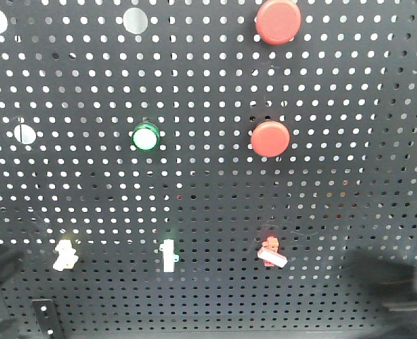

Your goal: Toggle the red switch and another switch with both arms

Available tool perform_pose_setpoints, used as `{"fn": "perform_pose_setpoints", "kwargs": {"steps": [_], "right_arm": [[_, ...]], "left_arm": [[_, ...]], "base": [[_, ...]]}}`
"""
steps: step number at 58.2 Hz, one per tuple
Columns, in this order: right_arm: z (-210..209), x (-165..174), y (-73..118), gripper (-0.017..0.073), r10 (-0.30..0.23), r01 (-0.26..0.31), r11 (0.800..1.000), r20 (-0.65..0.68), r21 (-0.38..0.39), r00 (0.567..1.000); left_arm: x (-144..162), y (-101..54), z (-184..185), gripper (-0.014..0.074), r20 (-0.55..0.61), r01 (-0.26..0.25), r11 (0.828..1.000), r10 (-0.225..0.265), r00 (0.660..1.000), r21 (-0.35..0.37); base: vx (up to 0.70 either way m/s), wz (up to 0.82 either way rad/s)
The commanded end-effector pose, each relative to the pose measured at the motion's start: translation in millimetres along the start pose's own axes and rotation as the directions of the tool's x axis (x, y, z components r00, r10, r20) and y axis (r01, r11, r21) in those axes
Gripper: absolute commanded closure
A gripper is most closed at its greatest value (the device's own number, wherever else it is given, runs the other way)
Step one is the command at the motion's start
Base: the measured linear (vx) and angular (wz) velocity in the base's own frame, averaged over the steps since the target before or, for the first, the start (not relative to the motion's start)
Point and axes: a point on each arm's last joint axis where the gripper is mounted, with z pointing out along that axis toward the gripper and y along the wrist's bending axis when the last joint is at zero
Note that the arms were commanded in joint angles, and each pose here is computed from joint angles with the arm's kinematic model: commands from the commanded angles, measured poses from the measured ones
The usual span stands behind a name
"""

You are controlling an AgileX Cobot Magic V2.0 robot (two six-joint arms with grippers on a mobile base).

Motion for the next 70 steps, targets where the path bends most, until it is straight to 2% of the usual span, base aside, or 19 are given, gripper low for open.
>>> {"fn": "perform_pose_setpoints", "kwargs": {"steps": [1,17,28,42,60,65,70], "right_arm": [[18.4,-25.8,10.2,0.0566,-0.019,0.027,0.998,0.132,-0.057,0.991],[61.0,-45.6,24.2,0.0566,-0.013,0.032,0.993,0.165,-0.113,0.986],[75.5,-41.7,26.7,0.0566,-0.002,0.018,0.993,0.135,-0.119,0.991],[81.5,-20.3,24.8,0.0566,-0.015,0.010,0.995,-0.055,-0.097,0.998],[78.1,-2.5,22.6,0.0566,-0.036,0.018,0.997,-0.256,-0.072,0.966],[74.6,0.1,27.4,0.0566,-0.047,0.022,0.996,-0.300,-0.085,0.953],[70.0,-4.5,35.1,0.0566,-0.076,0.044,0.992,-0.282,-0.119,0.956]], "left_arm": [[-19.9,-0.8,-5.9,0.0591,0.126,0.012,1.000,-0.014,0.992,0.012],[-15.7,-0.5,-5.2,0.0591,0.081,0.013,1.000,-0.013,0.997,0.009],[-15.2,-0.5,-5.1,0.0591,0.076,0.013,1.000,-0.013,0.997,0.008],[-15.2,-0.5,-5.1,0.0591,0.076,0.011,1.000,-0.011,0.997,0.008],[-15.5,-0.5,-5.1,0.0591,0.079,0.011,1.000,-0.011,0.997,0.008],[-15.9,-0.5,-5.2,0.0591,0.083,0.011,1.000,-0.011,0.996,0.009],[-16.5,-0.6,-5.2,0.0591,0.090,0.011,1.000,-0.011,0.996,0.009]], "base": [[0.00,0.00],[0.00,0.00],[0.00,0.00],[0.00,0.00],[0.00,0.00],[0.00,0.00],[0.00,0.00]]}}
